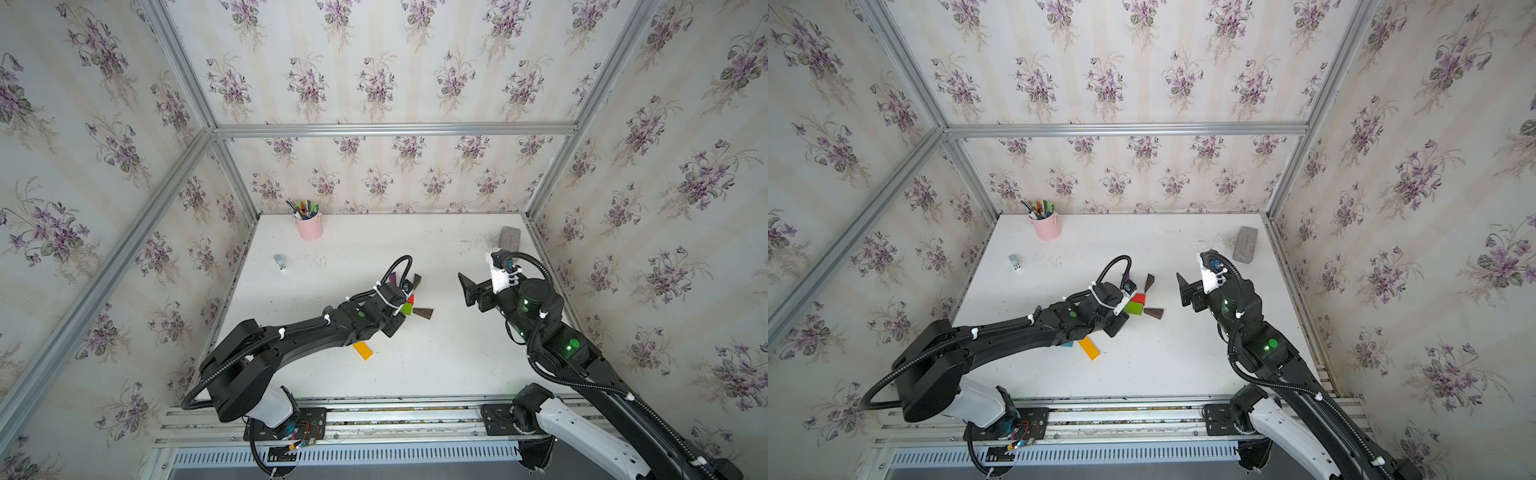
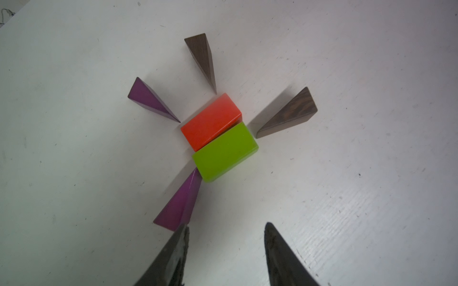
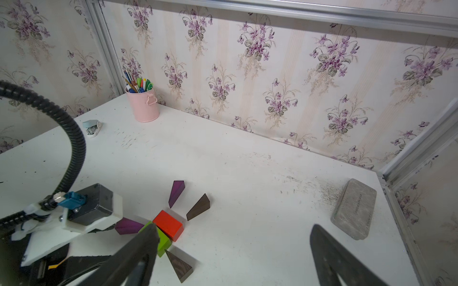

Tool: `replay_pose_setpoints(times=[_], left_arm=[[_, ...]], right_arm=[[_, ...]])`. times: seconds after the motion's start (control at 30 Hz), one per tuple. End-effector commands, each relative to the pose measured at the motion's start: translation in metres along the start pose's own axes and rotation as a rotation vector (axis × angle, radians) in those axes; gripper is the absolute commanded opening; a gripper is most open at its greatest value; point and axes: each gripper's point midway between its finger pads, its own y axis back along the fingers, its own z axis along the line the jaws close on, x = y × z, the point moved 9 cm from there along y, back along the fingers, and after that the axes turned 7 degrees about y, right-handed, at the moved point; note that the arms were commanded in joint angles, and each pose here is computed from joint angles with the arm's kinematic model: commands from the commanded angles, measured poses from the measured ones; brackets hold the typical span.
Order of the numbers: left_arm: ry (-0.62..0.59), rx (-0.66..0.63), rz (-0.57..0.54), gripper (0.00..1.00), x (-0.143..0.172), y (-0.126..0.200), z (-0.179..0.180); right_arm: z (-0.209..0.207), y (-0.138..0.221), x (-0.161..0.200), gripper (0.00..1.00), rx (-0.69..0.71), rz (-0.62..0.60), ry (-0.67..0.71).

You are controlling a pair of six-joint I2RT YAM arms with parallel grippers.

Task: Assemble a small pinwheel with building blocks
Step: Adjust the building block at the center of the board.

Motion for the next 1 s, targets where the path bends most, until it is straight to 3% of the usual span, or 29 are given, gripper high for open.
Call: replay_pose_setpoints(times=[0.0,0.3,0.4,0.57,0.97], left_arm=[[0.083,-0.032,-0.031,0.49,-0.011,-0.009,-0.001],[0.25,-0.003,0.02,0.44,-0.011,-0.02,-0.009],[0.314,-0.022,0.036,0.48,-0.011,-0.02,-0.012],[0.342,-0.086,0.055,0.51,-0.007,-0.019,-0.011],[0.348,-0.092,0.074,0.59,-0.008,-0.034,-0.015]], right_arm=[[-0.004,0.003,0.0,0.95,0.036,-0.01,-0.032],[-0.003,0.002,0.002,0.96,0.026,-0.011,-0.038],[-0.004,0.002,0.002,0.96,0.034,-0.009,-0.044],[-0.005,0.003,0.002,0.96,0.04,-0.012,-0.046],[-0.005,0.003,0.002,0.96,0.029,-0.02,-0.048]])
